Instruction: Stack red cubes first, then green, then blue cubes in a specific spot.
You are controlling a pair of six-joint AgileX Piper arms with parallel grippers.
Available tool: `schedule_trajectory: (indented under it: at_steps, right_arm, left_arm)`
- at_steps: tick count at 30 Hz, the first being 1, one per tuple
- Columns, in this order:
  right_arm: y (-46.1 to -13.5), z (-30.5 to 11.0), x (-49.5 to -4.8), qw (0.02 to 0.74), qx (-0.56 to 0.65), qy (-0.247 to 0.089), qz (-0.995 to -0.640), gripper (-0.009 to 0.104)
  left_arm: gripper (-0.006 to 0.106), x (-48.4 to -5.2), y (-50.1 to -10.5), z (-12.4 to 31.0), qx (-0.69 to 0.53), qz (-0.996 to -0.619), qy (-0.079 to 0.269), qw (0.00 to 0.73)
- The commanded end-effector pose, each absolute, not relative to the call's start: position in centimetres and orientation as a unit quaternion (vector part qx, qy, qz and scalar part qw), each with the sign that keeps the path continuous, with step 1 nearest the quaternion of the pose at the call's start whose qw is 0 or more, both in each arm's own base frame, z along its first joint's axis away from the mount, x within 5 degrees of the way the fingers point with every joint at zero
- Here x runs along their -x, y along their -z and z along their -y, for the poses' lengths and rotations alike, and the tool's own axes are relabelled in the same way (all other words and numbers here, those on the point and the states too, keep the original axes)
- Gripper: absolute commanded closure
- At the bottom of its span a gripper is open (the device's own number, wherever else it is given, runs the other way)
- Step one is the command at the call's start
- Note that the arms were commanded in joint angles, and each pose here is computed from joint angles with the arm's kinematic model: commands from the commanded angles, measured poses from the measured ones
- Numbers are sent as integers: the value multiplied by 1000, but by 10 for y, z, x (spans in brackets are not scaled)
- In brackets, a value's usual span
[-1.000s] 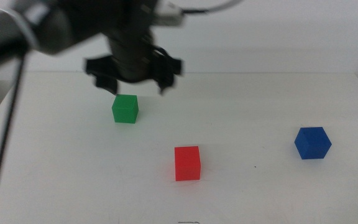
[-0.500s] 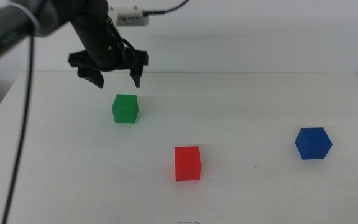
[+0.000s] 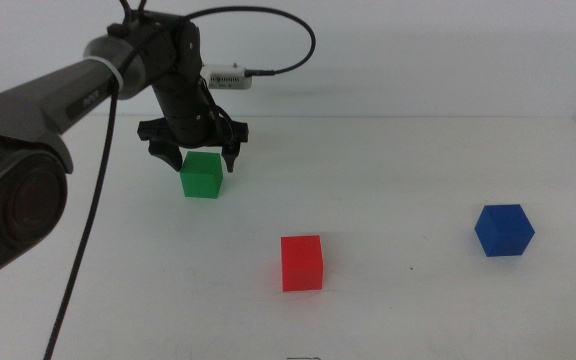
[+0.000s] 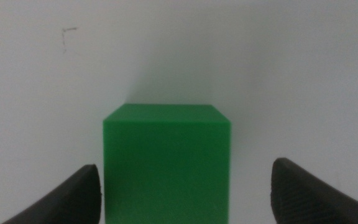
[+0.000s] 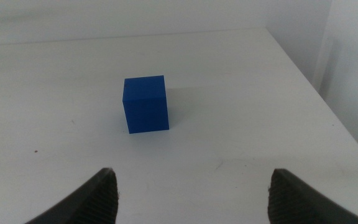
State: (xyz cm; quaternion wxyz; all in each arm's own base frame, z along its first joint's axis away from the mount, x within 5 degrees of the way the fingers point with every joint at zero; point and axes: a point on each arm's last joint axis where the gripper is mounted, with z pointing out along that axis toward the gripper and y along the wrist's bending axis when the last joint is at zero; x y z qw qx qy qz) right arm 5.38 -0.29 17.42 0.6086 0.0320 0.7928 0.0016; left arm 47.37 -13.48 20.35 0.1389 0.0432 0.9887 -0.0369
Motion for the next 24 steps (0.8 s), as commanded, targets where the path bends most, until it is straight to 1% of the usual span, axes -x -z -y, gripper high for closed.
schedule_trajectory:
  at_steps: [1,10,16,20,22,24]
  right_arm:
    - [-188,3,-53,652,-23,8,-758,34]
    - [-188,3,-53,652,-23,8,-758,34]
    - [-188,3,-53,652,-23,8,-758,34]
    - [-188,3,-53,652,-23,8,-758,34]
    - [-188,3,-53,652,-23,8,-758,34]
    - [-188,3,-53,652,-23,8,-758,34]
  left_arm:
    - [7,-475,-244,134,-43,-977,48,204]
    - [7,-479,-235,133,-48,-977,33,207]
    - [14,-481,-225,133,-49,-978,29,199]
    - [25,-484,-218,134,-49,-979,28,196]
    - [33,-484,-217,134,-52,-979,26,197]
    - [45,-484,-217,134,-53,-979,26,197]
